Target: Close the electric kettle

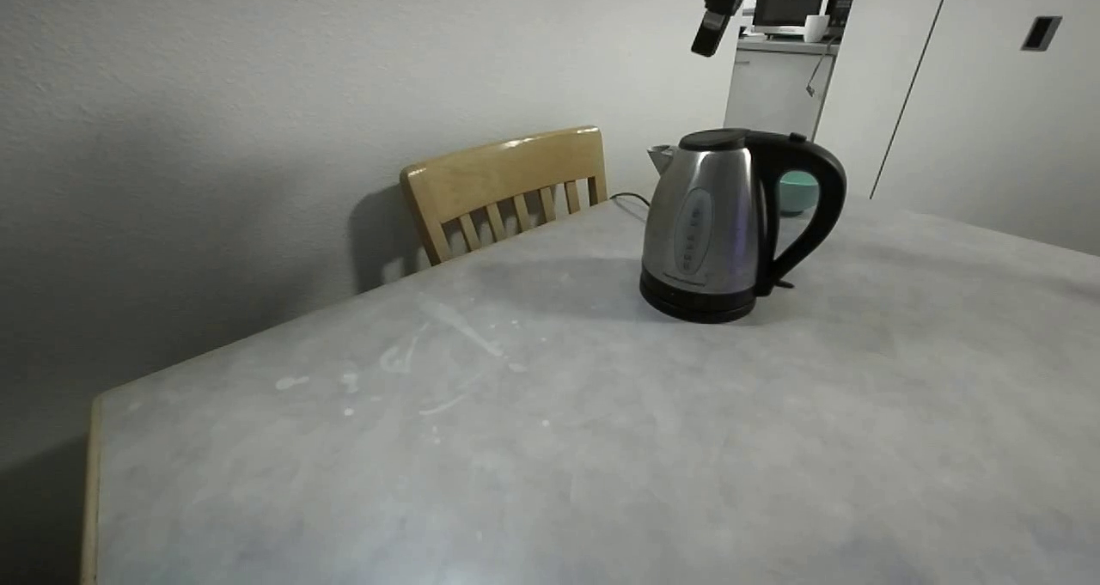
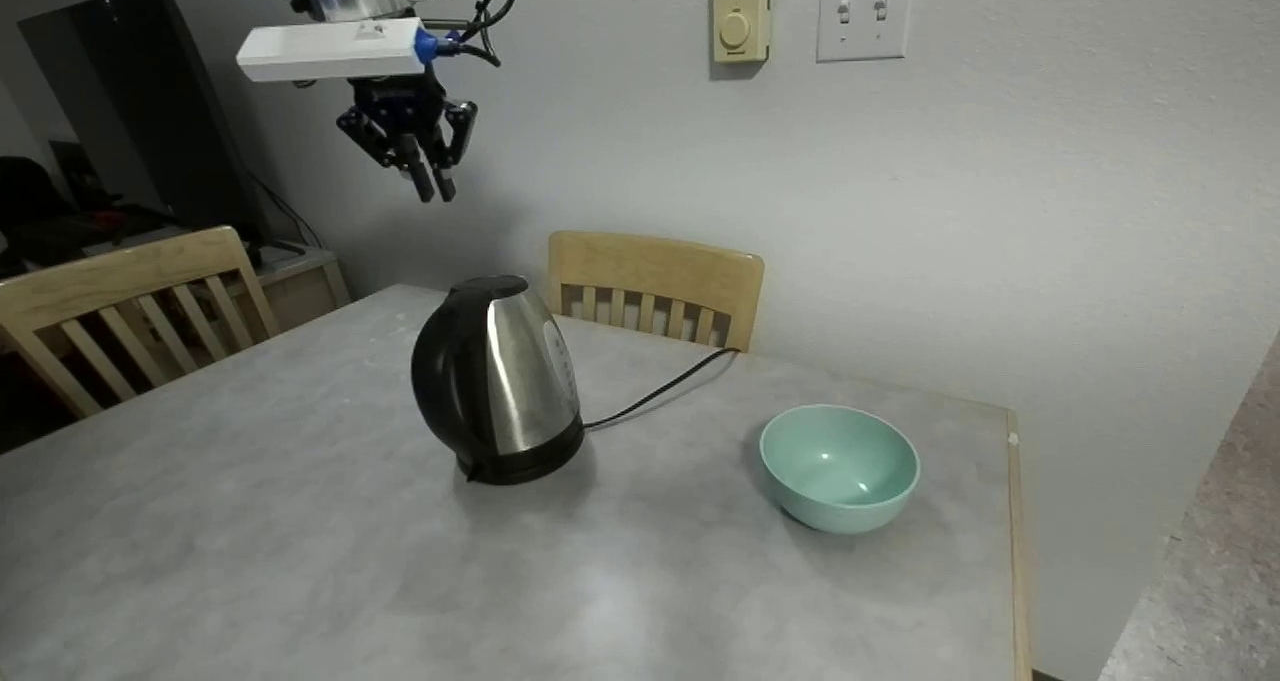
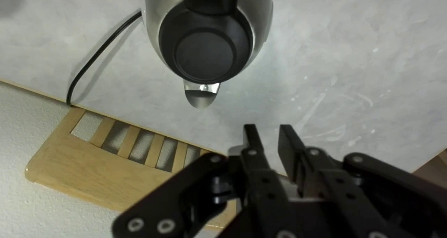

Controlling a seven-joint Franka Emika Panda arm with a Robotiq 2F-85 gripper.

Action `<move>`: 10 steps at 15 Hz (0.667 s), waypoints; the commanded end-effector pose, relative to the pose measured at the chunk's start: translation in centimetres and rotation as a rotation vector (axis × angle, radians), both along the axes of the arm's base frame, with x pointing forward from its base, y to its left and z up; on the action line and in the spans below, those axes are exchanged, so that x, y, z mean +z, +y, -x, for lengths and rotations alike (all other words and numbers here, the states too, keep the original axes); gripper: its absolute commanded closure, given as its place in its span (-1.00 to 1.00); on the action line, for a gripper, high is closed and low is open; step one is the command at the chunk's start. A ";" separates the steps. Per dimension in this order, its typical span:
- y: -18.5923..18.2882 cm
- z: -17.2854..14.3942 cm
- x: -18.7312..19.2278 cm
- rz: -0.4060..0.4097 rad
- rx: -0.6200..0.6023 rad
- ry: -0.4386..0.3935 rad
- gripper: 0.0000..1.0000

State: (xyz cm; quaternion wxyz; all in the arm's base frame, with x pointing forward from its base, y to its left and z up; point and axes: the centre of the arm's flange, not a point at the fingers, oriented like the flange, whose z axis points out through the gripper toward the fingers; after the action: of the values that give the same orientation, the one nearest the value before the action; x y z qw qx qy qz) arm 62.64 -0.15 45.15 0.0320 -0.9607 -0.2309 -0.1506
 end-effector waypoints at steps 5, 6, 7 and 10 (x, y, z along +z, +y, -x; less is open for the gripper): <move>2.2 1.0 0.8 -0.003 0.056 0.048 -0.64; 2.5 1.0 0.8 -0.002 0.060 0.055 -0.78; 2.8 0.9 0.9 -0.002 0.066 0.059 -0.94; 3.8 0.9 1.0 -0.006 0.084 0.077 -1.00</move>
State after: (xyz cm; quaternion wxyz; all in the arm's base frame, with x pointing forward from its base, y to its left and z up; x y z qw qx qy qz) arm 62.16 2.99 45.38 0.0455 -0.9567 -0.2583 -0.1262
